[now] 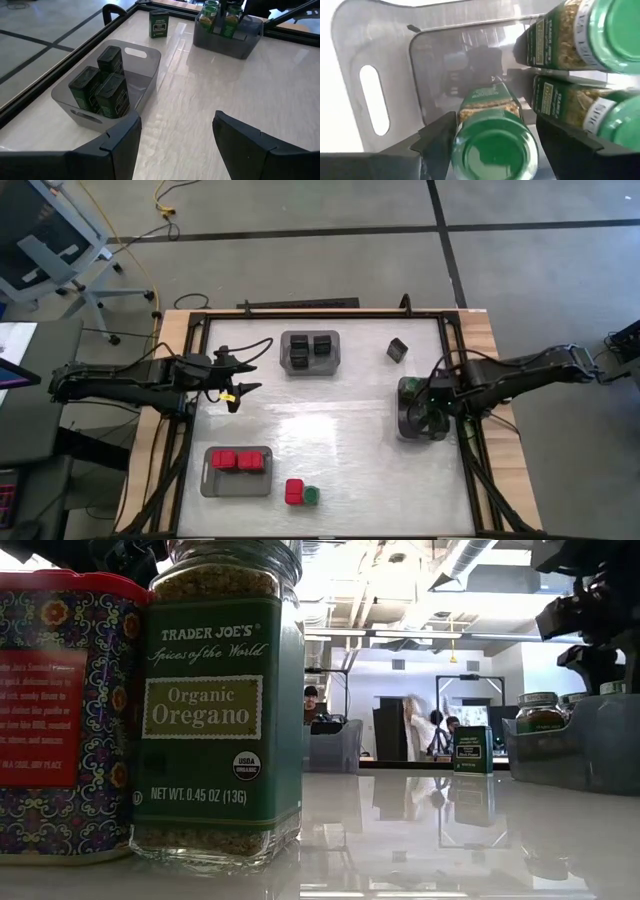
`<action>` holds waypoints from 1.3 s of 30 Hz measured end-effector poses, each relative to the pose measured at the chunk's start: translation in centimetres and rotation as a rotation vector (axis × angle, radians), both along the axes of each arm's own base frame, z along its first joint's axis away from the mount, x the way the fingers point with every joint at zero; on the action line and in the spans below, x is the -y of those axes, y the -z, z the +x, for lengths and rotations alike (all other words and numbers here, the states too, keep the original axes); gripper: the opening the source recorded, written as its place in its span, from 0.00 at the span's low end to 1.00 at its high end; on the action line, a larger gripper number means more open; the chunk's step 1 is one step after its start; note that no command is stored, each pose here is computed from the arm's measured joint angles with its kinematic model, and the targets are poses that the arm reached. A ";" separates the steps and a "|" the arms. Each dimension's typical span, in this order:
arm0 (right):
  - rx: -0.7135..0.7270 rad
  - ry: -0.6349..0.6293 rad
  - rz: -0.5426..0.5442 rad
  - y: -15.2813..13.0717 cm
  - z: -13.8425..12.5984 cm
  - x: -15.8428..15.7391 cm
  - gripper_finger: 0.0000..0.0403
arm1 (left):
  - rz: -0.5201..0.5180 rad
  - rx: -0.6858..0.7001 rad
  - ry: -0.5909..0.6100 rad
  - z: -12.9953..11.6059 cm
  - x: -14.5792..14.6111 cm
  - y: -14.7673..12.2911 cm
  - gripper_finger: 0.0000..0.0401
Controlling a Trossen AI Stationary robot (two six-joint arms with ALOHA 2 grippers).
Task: Sort spices by type
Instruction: Put the right green seasoning bottle into the middle right black transparent bin
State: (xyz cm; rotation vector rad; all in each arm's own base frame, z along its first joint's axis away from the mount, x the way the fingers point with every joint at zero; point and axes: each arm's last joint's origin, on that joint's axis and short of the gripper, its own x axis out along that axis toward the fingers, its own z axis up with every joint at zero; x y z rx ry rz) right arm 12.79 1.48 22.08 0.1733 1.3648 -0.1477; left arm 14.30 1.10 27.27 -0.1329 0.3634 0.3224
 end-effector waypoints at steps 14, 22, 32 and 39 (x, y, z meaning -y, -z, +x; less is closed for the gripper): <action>0.140 0.035 0.039 -5.7 0.6 -0.8 0.75 | -0.002 0.001 -0.001 0.0 0.0 0.0 0.59; 0.107 0.034 0.104 -5.6 0.0 -3.4 0.75 | -0.002 0.000 -0.001 0.0 0.0 0.0 0.59; -0.015 -0.065 -0.022 -3.4 0.2 -6.5 0.75 | 0.004 -0.001 0.002 0.0 0.0 0.0 0.59; -0.063 -0.092 -0.056 -2.0 0.1 -7.0 0.75 | 0.004 -0.002 0.002 0.0 0.0 0.0 0.59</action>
